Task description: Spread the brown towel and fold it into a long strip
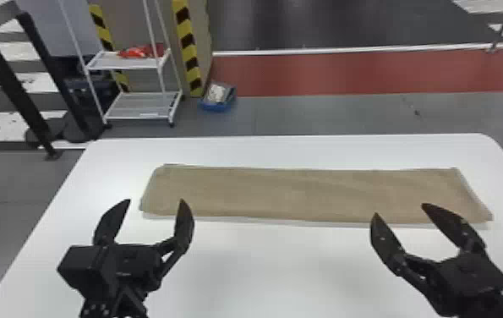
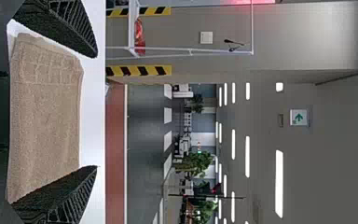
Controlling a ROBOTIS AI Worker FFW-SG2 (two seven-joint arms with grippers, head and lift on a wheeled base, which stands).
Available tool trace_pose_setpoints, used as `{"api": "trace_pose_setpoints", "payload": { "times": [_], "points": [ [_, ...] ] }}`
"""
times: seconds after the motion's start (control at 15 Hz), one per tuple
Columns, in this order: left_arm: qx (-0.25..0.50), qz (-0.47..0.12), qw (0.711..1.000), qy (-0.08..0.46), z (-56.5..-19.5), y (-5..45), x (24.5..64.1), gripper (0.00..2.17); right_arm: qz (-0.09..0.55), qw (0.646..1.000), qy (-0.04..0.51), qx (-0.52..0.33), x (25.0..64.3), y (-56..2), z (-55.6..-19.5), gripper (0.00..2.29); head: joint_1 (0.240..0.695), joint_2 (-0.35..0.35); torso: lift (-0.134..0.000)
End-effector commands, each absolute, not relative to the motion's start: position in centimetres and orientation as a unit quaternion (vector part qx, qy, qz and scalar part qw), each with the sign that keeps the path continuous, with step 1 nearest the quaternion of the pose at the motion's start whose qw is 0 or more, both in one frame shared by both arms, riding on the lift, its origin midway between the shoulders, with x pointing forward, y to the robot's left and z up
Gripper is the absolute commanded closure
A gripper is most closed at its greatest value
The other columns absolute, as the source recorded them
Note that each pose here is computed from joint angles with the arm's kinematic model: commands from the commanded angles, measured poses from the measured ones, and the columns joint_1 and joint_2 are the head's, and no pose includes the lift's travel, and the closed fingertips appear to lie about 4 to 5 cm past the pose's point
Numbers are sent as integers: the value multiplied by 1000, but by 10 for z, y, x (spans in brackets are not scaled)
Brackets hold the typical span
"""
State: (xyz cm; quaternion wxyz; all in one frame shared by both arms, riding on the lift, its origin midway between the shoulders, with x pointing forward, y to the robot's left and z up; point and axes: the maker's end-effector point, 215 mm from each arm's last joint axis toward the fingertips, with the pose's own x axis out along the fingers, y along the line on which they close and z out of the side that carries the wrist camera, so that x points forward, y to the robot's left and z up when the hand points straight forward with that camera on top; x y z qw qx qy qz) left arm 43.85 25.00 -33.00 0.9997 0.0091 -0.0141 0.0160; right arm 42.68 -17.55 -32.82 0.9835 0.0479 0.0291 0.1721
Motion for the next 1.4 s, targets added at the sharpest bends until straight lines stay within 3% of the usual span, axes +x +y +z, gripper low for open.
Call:
{"api": "trace_pose_setpoints", "payload": {
  "times": [0.0,1.33],
  "points": [
    [4,5,1000,-28,-316,236,430,22,178,982,29,46,423,-164,-326,107,695,96,-116],
    [11,11,1000,-24,-310,233,409,22,169,984,35,43,409,-170,-328,110,695,84,-116]
  ]
}}
